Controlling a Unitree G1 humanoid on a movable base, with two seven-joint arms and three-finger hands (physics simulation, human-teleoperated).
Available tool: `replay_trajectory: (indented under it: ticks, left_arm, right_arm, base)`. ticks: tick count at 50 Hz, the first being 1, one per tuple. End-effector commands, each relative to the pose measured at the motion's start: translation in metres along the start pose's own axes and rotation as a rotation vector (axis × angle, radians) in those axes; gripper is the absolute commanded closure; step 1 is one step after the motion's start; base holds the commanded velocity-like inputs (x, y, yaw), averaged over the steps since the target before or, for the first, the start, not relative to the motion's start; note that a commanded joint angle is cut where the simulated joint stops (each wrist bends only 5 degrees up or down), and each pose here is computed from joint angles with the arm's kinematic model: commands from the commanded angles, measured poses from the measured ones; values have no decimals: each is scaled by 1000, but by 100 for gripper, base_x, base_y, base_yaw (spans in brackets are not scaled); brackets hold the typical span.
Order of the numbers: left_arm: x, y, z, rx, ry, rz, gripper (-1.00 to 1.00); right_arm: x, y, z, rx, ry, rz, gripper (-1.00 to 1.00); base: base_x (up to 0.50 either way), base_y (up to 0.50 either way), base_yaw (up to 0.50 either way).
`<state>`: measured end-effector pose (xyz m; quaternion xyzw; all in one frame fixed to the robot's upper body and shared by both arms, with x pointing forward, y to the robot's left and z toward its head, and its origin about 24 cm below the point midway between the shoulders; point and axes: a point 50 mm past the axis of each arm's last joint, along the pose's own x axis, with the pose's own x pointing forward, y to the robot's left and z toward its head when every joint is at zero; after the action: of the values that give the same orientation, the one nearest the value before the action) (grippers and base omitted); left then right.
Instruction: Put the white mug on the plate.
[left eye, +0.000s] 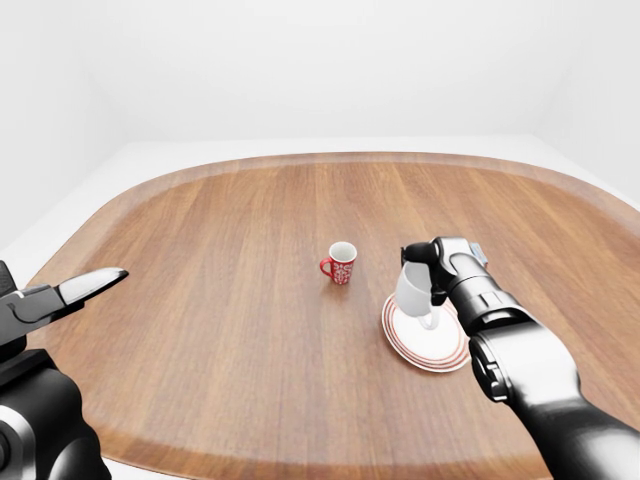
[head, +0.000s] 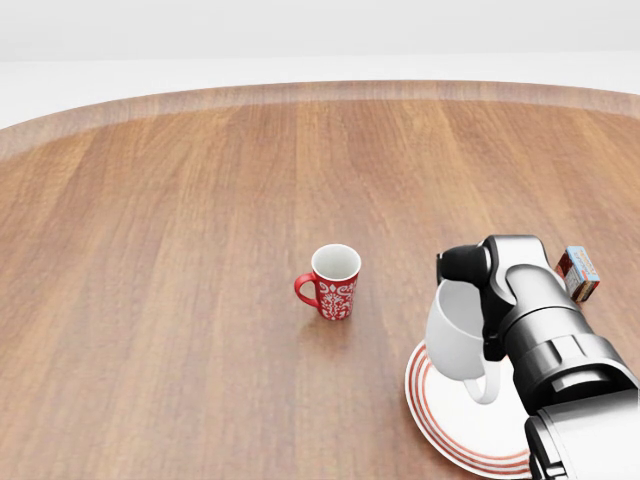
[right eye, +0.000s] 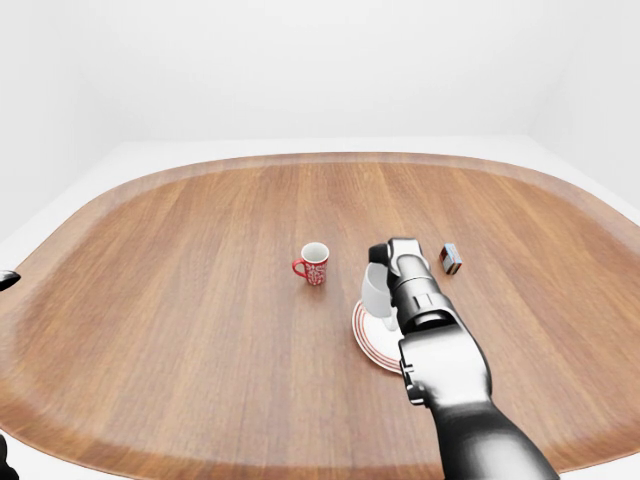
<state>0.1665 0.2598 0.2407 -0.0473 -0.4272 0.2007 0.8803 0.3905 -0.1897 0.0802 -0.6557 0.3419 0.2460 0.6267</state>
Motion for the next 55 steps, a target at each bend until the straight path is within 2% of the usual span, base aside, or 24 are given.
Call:
replay_trajectory:
  ticks: [1,14,24,42,47,55]
  left_arm:
    - [0,0,0,3,1,-1,-100]
    - [0,0,-1,6,4,-2,-100]
    - [1,-1,0,2,-5,-3,-100]
    - [0,0,0,6,0,-3,-100]
    - [0,0,0,5,-2,-4,-100]
    - [0,0,0,6,-1,-4,-100]
  right_arm:
    - [12,23,-20,45,37,10,100]
    - [15,31,-33,14,86,20,100]
    - [17,35,-42,-18,125,-16,100]
    - [27,58,-35,-13,104,-47,100]
    - [31,68,-34,-78,122,-66,100]
    - [33,74,-36,-85,126,-84,100]
  base:
    - [0,0,0]
    - [0,0,0]
    - [0,0,0]
    - [0,0,0]
    - [0,0,0]
    - [0,0,0]
